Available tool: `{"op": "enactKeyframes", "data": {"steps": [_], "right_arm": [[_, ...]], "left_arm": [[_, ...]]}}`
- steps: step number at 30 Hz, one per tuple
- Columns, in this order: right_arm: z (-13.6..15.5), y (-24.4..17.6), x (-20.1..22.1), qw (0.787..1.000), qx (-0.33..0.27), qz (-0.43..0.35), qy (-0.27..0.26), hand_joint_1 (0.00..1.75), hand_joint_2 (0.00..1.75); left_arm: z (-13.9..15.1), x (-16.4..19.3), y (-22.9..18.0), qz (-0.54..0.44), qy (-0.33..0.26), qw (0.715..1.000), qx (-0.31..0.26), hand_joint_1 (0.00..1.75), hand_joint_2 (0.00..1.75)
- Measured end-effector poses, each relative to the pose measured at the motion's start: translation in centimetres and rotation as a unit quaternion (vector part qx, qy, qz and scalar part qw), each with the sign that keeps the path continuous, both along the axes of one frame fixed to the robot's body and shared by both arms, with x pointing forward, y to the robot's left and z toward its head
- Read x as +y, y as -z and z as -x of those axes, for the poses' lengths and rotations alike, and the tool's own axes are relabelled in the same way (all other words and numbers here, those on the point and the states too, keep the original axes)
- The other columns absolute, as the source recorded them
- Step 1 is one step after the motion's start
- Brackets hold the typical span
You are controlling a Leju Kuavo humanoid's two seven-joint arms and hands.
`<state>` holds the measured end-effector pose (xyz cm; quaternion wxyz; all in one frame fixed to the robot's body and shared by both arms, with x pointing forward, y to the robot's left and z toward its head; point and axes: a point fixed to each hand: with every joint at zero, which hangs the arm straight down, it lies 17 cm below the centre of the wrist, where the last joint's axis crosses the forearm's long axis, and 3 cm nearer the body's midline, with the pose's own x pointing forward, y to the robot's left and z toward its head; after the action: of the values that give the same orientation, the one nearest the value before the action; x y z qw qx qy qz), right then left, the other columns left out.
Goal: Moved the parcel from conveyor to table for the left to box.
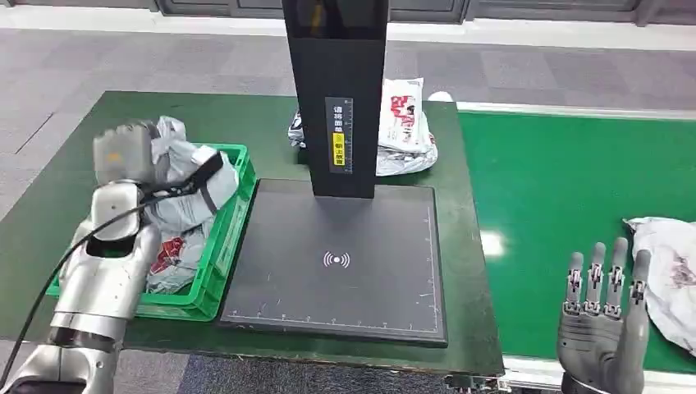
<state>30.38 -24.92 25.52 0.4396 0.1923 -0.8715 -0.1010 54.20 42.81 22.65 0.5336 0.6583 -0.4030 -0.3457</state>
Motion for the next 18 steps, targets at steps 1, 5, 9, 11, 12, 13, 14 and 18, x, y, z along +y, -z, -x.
{"op": "enactKeyframes", "data": {"steps": [1, 5, 9, 11, 12, 13, 14, 18], "right_arm": [[0.0, 0.0, 0.0, 1.000, 0.000, 0.004, 0.000, 0.00, 1.75], [-0.2, 0.5, 0.2, 1.000, 0.003, 0.007, -0.005, 0.00, 1.75], [-0.5, 1.0, 0.4, 1.000, 0.008, 0.006, -0.007, 0.00, 1.75], [-0.5, 1.2, 0.4, 1.000, 0.010, 0.004, -0.008, 0.00, 1.75], [-0.6, 1.3, 0.4, 1.000, 0.013, 0.004, -0.009, 0.00, 1.75], [-0.8, 1.5, 0.4, 1.000, 0.015, 0.003, -0.008, 0.00, 1.75], [-0.9, 1.6, 0.4, 1.000, 0.016, 0.002, -0.008, 0.00, 1.75], [-1.0, 1.9, 0.5, 1.000, 0.020, 0.000, -0.008, 0.00, 1.75]], "left_arm": [[0.5, 0.1, 3.0, 0.001, -0.005, 0.999, 0.046, 0.26, 1.75], [3.0, 0.6, 13.4, 0.004, 0.002, 0.980, 0.199, 0.00, 0.00], [3.9, 1.0, 16.7, 0.004, 0.011, 0.969, 0.249, 0.00, 1.75], [4.3, 1.5, 17.6, 0.004, 0.009, 0.965, 0.261, 0.00, 1.75], [4.5, 1.9, 18.1, 0.004, 0.004, 0.963, 0.269, 0.00, 1.75], [4.6, 2.2, 18.4, 0.005, 0.000, 0.962, 0.274, 0.00, 1.75], [4.8, 2.5, 18.7, 0.006, -0.004, 0.961, 0.277, 0.00, 1.75], [5.4, 3.7, 19.4, 0.006, -0.016, 0.957, 0.289, 0.00, 1.75]]}}
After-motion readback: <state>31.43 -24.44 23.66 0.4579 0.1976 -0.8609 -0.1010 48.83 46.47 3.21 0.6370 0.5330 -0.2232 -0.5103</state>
